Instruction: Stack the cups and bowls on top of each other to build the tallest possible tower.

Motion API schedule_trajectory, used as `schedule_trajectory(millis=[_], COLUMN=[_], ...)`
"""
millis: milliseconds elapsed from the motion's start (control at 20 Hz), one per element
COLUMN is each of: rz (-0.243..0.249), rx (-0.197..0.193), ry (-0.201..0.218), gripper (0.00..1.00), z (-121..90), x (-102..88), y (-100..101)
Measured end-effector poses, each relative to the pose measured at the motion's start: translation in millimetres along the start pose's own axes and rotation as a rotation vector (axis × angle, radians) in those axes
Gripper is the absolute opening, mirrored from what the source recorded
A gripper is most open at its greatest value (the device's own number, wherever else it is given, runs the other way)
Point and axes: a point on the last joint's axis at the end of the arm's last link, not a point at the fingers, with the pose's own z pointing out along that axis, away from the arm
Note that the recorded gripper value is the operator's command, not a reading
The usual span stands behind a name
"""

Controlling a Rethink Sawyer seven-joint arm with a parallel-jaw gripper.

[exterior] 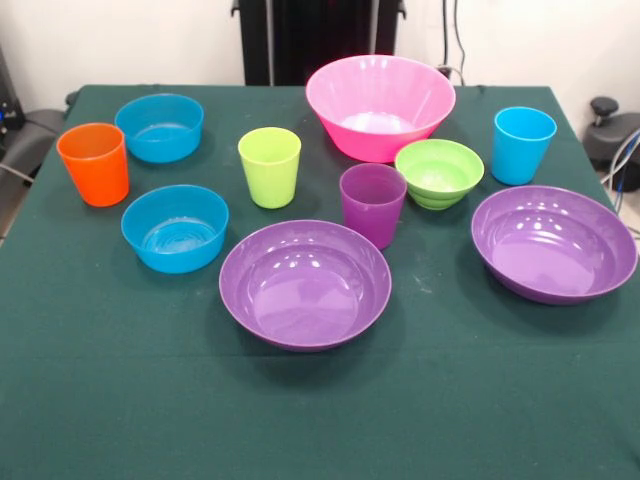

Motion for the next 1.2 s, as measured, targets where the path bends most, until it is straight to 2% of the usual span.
schedule_trajectory(millis=[250,500,900,1200], rz=[-0.021,-0.054,-0.108,-0.1], rx=[0.001,0.004,0.036,0.048], ry=[-0.012,-0.042,-0.075,-0.075], gripper=[1.0,1.0,1.0,1.0], z=[2.7,9.6,29.2,43.6], x=[0.1,0.4,13.0,20.9], y=[10.0,30.9,55.4,62.9])
